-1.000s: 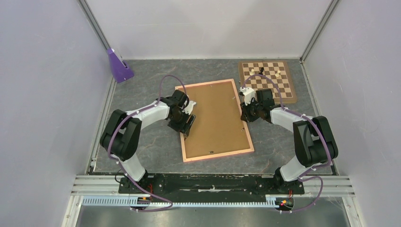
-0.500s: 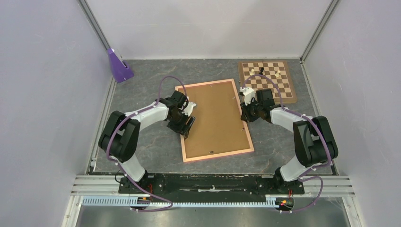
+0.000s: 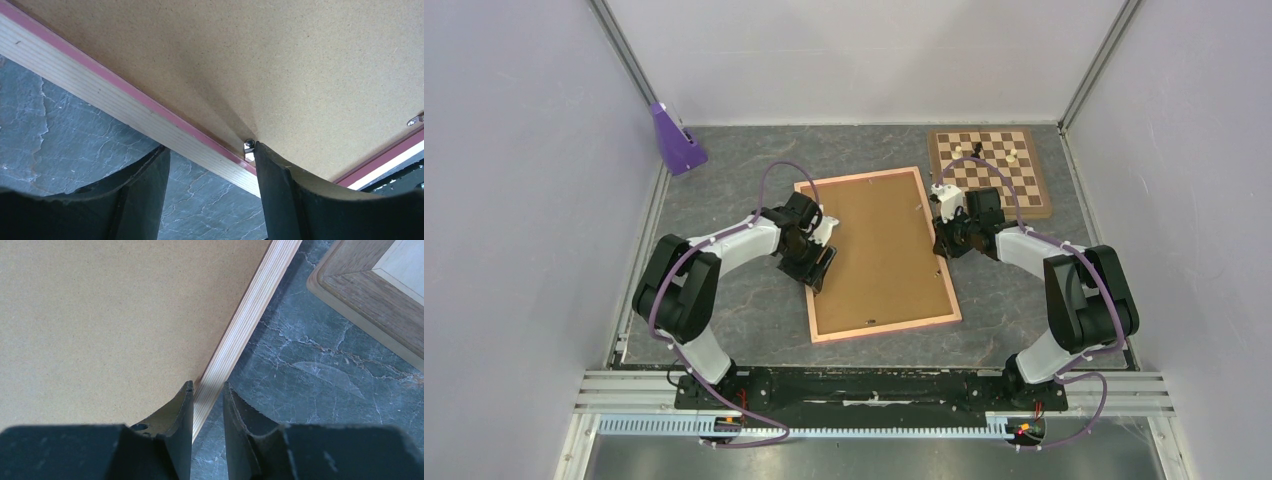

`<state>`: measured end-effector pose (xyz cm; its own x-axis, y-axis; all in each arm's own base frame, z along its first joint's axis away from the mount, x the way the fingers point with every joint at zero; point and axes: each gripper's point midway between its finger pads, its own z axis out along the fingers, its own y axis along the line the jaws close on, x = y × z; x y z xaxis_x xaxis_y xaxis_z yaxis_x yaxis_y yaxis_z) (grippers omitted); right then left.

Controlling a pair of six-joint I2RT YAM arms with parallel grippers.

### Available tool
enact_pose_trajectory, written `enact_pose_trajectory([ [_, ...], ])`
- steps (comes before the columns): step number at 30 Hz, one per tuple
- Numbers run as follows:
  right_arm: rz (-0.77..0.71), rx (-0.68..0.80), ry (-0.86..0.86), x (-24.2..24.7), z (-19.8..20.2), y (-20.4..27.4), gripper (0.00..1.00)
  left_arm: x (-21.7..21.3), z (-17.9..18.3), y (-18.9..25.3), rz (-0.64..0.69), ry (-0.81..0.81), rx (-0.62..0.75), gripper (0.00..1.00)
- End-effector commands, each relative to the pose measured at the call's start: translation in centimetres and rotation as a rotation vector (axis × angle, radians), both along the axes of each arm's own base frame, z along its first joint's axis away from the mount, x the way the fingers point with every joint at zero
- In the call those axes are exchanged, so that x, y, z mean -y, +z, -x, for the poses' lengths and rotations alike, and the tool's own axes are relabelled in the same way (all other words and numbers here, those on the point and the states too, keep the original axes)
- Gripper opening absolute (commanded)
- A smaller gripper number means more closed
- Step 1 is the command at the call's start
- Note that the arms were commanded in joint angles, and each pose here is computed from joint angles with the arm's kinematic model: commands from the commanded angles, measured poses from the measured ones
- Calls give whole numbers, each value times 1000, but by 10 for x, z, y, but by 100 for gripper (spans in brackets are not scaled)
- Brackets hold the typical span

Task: Put the photo into the frame
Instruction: Install the photo frame at the center of the board.

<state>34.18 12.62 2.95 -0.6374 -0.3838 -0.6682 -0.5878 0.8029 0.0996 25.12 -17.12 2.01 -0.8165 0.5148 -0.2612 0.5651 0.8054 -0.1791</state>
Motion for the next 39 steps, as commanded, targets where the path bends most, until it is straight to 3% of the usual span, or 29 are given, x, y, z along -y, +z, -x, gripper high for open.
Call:
enact_pose_trajectory([
  [1,15,61,33,0,-11,7,16,-2,7,1,-6,-48,-4,69],
  [10,15,61,32,-1,-11,7,15,-4,7,2,-63,-77,47,69],
  [17,14,58,33,-1,-10,6,15,-8,5,0,-84,-71,65,59],
  [30,25,66,35,1,-13,7,15,-6,6,-3,-76,-101,59,21],
  [34,38,72,36,2,-15,6,15,-6,6,-3,-80,-115,63,3],
  [39,61,88,36,5,-19,8,14,-5,8,-4,-91,-143,63,2],
])
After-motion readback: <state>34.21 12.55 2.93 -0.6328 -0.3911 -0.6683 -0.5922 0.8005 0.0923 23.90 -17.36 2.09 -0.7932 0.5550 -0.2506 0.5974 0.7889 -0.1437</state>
